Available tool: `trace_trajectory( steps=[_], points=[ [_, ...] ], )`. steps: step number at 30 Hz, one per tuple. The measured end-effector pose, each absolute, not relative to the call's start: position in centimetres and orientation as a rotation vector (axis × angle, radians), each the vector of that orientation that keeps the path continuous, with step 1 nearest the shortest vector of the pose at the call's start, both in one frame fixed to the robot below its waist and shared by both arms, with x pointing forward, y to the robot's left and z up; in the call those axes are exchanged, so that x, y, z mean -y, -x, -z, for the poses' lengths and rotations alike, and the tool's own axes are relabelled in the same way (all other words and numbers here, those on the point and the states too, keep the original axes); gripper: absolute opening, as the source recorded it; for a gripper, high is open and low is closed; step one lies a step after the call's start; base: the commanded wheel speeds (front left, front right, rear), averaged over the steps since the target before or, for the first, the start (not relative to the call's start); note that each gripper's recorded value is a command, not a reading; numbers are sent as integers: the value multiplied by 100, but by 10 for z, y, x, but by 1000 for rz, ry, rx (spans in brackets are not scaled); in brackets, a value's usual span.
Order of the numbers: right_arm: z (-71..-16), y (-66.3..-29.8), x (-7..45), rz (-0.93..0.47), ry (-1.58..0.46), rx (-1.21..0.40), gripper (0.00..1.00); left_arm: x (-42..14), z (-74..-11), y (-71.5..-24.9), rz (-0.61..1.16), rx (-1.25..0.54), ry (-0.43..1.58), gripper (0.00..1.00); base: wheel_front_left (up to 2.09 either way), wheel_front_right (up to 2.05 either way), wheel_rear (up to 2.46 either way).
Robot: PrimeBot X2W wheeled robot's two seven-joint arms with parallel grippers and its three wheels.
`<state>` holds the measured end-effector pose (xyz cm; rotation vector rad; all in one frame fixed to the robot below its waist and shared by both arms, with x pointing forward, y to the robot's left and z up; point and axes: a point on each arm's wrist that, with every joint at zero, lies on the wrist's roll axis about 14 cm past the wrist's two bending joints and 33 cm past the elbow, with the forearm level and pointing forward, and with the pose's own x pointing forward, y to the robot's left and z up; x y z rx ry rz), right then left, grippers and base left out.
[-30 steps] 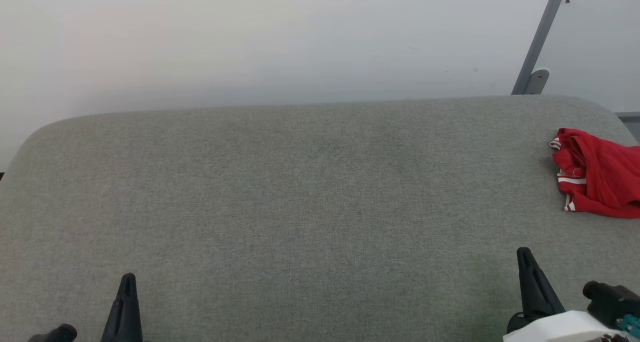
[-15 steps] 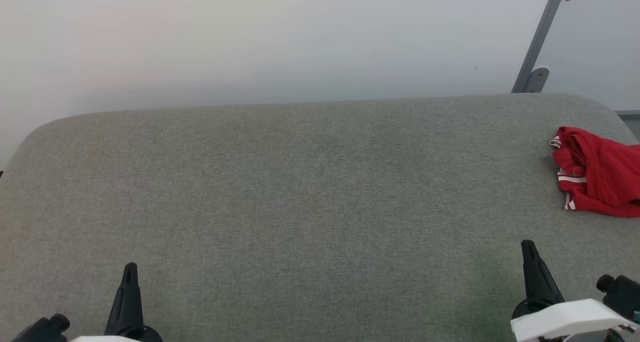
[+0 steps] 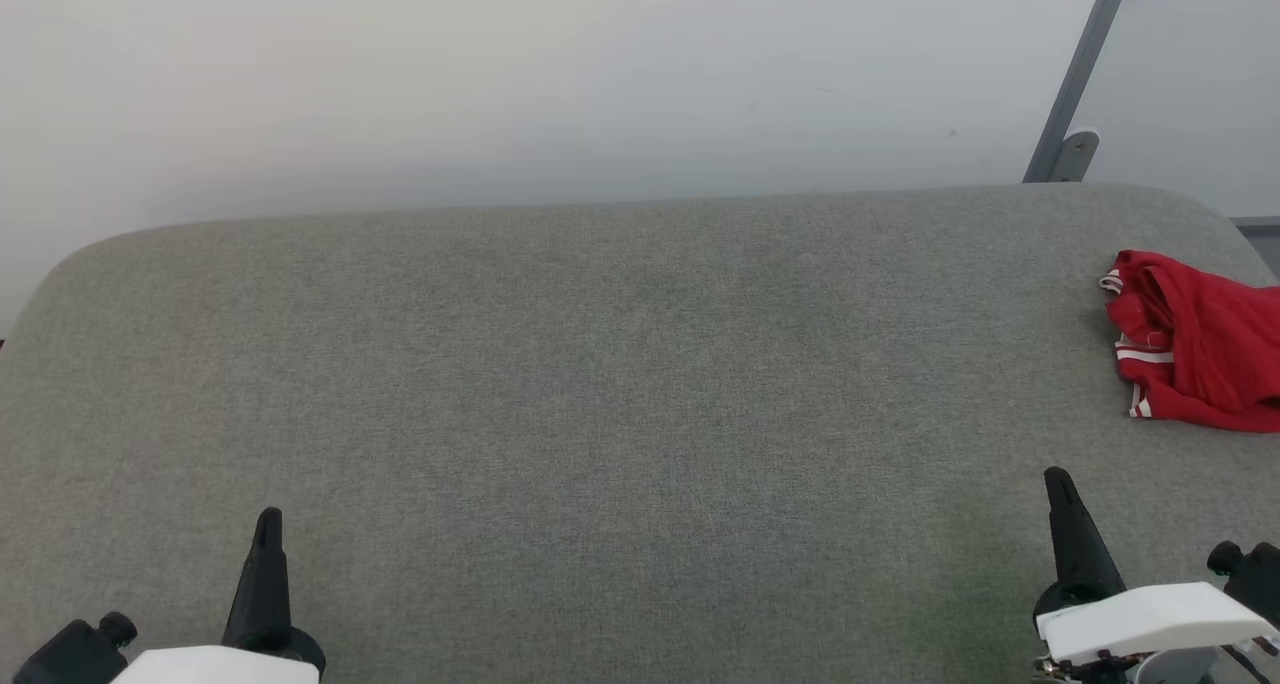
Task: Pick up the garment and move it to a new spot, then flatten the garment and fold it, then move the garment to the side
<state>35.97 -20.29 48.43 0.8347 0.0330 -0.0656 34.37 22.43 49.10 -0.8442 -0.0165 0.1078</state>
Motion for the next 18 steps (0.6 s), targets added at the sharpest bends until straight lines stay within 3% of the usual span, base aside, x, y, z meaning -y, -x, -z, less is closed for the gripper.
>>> trace_trajectory(
  steps=[18],
  points=[
    [-488,-368,203,65,-1042,-33,0,-218,-493,-356,-95,9,1052,0,0,0,0]
  ],
)
